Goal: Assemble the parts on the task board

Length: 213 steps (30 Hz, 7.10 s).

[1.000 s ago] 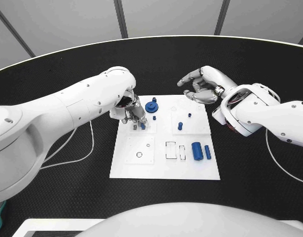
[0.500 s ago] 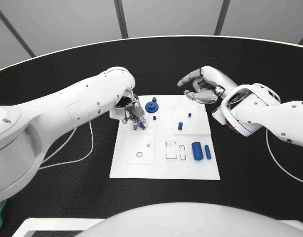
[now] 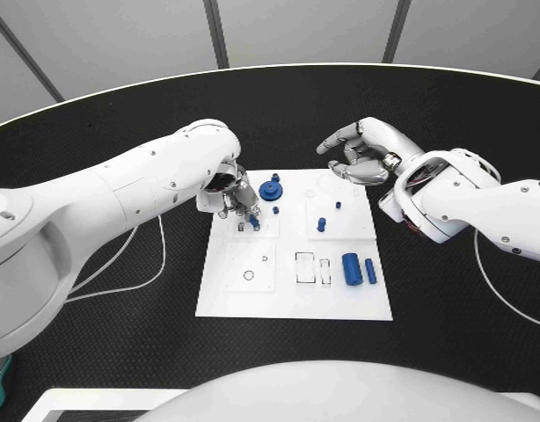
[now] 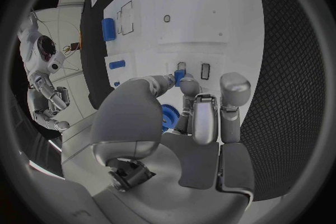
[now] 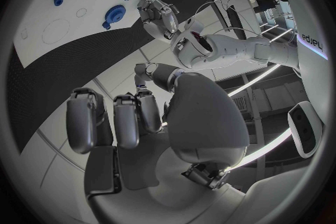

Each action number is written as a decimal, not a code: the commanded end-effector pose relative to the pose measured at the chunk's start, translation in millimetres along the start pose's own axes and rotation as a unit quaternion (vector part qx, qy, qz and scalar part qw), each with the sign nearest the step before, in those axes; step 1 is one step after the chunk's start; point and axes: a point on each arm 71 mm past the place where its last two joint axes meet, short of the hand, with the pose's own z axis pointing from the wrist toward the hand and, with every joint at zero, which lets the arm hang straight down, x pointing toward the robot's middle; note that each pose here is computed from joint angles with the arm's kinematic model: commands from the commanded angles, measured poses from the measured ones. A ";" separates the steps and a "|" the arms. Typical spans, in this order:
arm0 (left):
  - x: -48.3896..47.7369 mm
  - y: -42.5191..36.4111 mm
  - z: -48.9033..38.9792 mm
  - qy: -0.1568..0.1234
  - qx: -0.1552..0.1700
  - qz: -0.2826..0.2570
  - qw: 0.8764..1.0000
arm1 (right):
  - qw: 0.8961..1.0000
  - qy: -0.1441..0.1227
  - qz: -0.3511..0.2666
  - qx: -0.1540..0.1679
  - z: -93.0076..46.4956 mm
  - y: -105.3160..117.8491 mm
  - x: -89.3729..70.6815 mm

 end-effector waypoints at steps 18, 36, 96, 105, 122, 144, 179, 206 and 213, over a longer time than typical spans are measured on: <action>-0.2 -0.5 -2.2 -0.034 -0.021 -0.001 0.999 | 1.000 0.002 0.000 0.000 0.0 0.0 0.4; 0.3 4.8 -6.0 -0.068 -0.005 -0.030 0.997 | 1.000 0.004 0.000 0.000 -0.4 -0.2 0.3; 12.8 5.2 -12.7 -0.035 0.016 -0.011 0.999 | 1.000 0.003 -0.001 0.000 0.0 -1.0 0.1; 13.6 5.6 -11.8 -0.037 0.012 -0.003 0.999 | 1.000 0.003 -0.001 0.000 0.0 -1.0 0.1; 15.0 6.5 -11.1 -0.035 0.010 0.001 0.999 | 1.000 0.004 -0.001 -0.001 0.3 -0.8 0.4; 17.8 6.1 -9.1 -0.029 0.010 0.004 1.000 | 1.000 0.005 -0.001 -0.001 0.4 -0.7 0.5; 23.6 0.7 -3.6 -0.031 0.004 0.013 0.999 | 1.000 0.005 0.000 -0.001 -0.1 -0.3 0.5; 18.5 8.2 -1.1 -0.043 0.000 -0.013 0.999 | 1.000 0.003 -0.001 0.000 0.3 -1.2 0.1; 17.5 12.1 -1.3 -0.047 -0.001 -0.019 0.999 | 1.000 0.003 -0.001 0.000 0.4 -1.6 -0.1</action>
